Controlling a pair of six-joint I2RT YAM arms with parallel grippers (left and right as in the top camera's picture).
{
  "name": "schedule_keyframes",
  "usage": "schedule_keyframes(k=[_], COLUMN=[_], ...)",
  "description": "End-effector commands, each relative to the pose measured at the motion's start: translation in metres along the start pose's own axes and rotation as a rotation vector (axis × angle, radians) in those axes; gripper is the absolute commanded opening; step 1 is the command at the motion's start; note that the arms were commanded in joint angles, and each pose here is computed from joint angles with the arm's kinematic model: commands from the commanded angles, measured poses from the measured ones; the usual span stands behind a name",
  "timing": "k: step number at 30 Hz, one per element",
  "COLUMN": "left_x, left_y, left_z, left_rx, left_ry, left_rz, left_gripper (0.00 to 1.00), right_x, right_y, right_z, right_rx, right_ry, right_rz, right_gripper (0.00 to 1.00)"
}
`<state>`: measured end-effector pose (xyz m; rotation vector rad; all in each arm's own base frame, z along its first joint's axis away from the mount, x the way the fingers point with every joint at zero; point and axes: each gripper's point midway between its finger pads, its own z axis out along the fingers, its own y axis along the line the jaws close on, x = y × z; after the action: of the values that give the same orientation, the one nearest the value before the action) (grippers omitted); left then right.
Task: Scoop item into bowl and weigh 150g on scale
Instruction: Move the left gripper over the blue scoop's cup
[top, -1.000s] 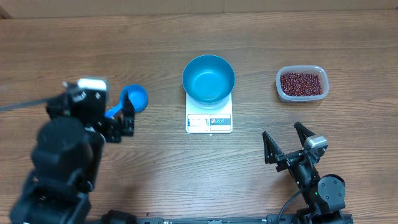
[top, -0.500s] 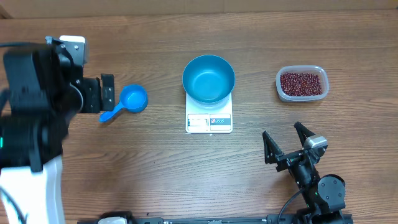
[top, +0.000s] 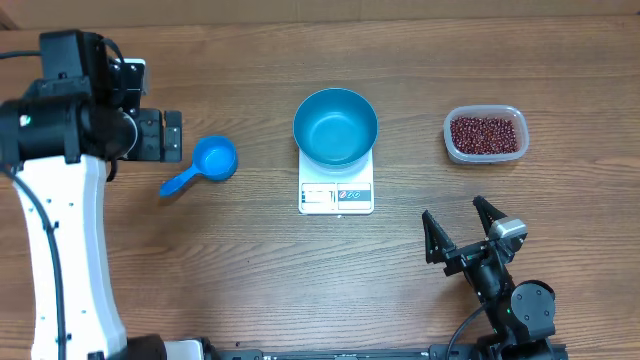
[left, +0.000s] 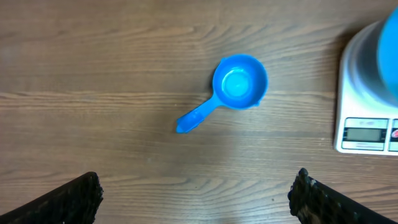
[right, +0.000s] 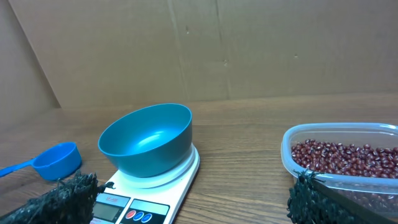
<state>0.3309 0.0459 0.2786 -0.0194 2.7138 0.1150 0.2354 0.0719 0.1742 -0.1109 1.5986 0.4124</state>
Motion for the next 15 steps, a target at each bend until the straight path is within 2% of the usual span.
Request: schedule_keyframes(k=[1, 6, 11, 15], left_x=[-0.005, -0.007, -0.004, 0.005], left_y=[0.006, 0.004, -0.017, -0.019], left_z=[0.012, 0.037, 0.058, 0.077], left_rx=[-0.020, -0.005, 0.124, 0.134], left_ry=[0.030, 0.086, 0.145, 0.186], left_rz=[0.017, 0.020, 0.090, 0.098], left_gripper=[1.00, 1.00, 1.00, 1.00], right_x=[0.001, 0.001, 0.001, 0.001], right_y=[-0.002, -0.002, -0.002, -0.002], right_z=[0.000, 0.000, 0.000, 0.000], right_rx=[0.008, 0.009, 0.008, 0.009], right_ry=[-0.006, -0.006, -0.006, -0.006], right_rz=[0.003, 0.003, 0.003, 0.003], right_gripper=[1.00, 1.00, 1.00, 1.00])
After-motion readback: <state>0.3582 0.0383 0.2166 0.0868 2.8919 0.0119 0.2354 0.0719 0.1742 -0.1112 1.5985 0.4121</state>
